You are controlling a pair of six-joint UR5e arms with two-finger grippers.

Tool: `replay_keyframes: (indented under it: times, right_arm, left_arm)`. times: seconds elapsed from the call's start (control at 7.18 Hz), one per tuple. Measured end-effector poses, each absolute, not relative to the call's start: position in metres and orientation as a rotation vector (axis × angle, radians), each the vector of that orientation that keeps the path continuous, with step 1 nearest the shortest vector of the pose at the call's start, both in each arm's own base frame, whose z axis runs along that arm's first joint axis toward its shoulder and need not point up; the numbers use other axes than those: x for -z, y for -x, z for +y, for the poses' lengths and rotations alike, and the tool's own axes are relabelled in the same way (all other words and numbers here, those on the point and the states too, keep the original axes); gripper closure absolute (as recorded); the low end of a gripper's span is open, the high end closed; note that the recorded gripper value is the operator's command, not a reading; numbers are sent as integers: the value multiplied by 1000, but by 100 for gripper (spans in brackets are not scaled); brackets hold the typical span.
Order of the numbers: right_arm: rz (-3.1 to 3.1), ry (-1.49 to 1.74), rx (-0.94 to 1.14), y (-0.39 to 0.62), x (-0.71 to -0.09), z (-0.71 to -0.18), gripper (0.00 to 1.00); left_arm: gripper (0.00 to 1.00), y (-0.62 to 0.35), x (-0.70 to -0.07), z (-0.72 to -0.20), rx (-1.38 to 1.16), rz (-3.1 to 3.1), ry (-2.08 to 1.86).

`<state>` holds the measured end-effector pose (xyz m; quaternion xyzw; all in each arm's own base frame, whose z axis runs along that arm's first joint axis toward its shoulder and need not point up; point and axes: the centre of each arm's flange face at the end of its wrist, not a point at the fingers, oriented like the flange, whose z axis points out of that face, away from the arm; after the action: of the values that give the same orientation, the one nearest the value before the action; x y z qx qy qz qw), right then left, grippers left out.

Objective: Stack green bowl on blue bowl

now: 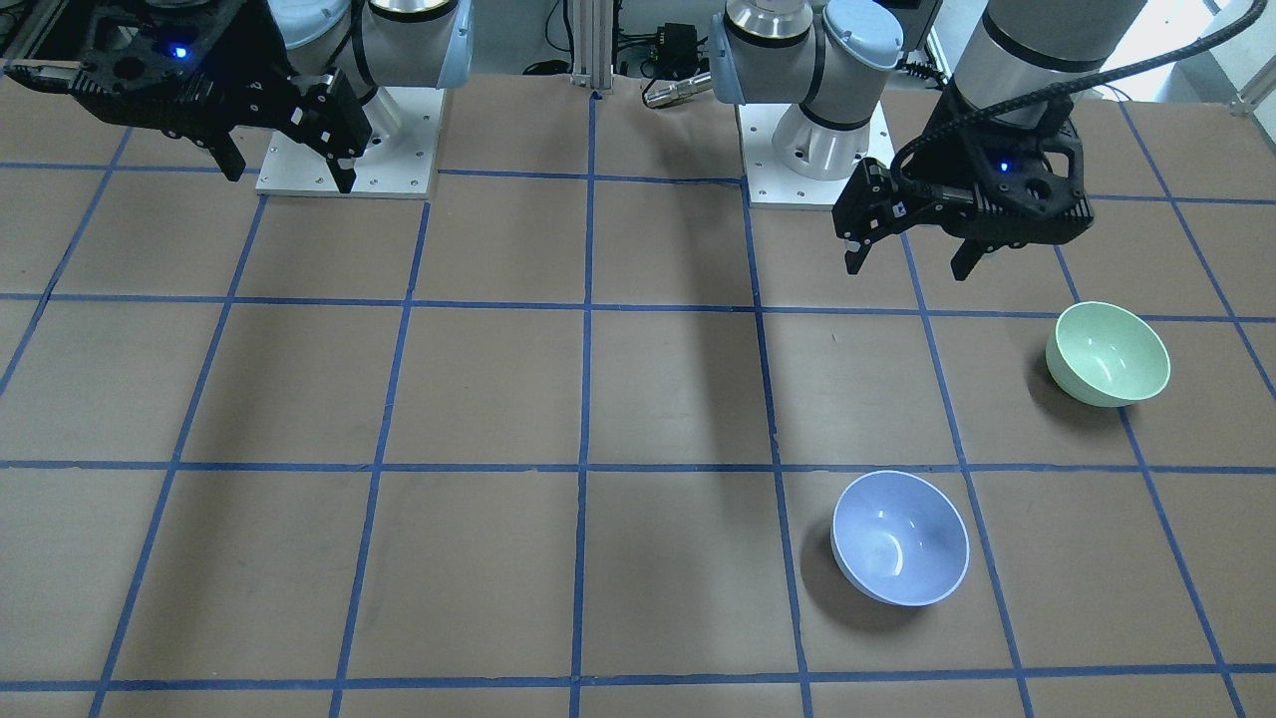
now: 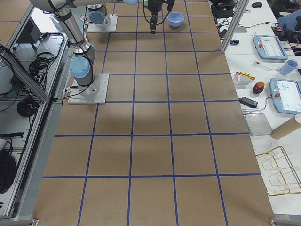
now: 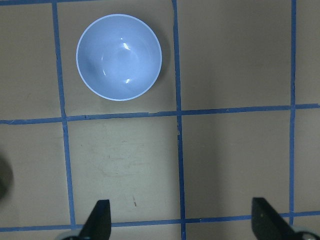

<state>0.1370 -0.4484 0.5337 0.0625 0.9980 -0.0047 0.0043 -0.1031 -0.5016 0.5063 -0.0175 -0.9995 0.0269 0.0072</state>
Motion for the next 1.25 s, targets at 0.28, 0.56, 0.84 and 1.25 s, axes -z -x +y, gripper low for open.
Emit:
replay_keyframes:
  times: [0.28, 0.56, 0.84, 1.25]
  right_arm:
    - [3127, -196, 15, -137, -534, -448, 0]
    - [3127, -196, 14, -137, -534, -448, 0]
    - [3127, -196, 15, -137, -534, -448, 0]
    - [3127, -196, 14, -137, -534, -448, 0]
  left_arm:
    - [0, 103, -507, -501, -86, -3126, 57]
    - [0, 103, -508, -501, -89, -3126, 57]
    - [0, 103, -509, -501, -92, -3127, 57]
    - [0, 101, -509, -502, -92, -3142, 56]
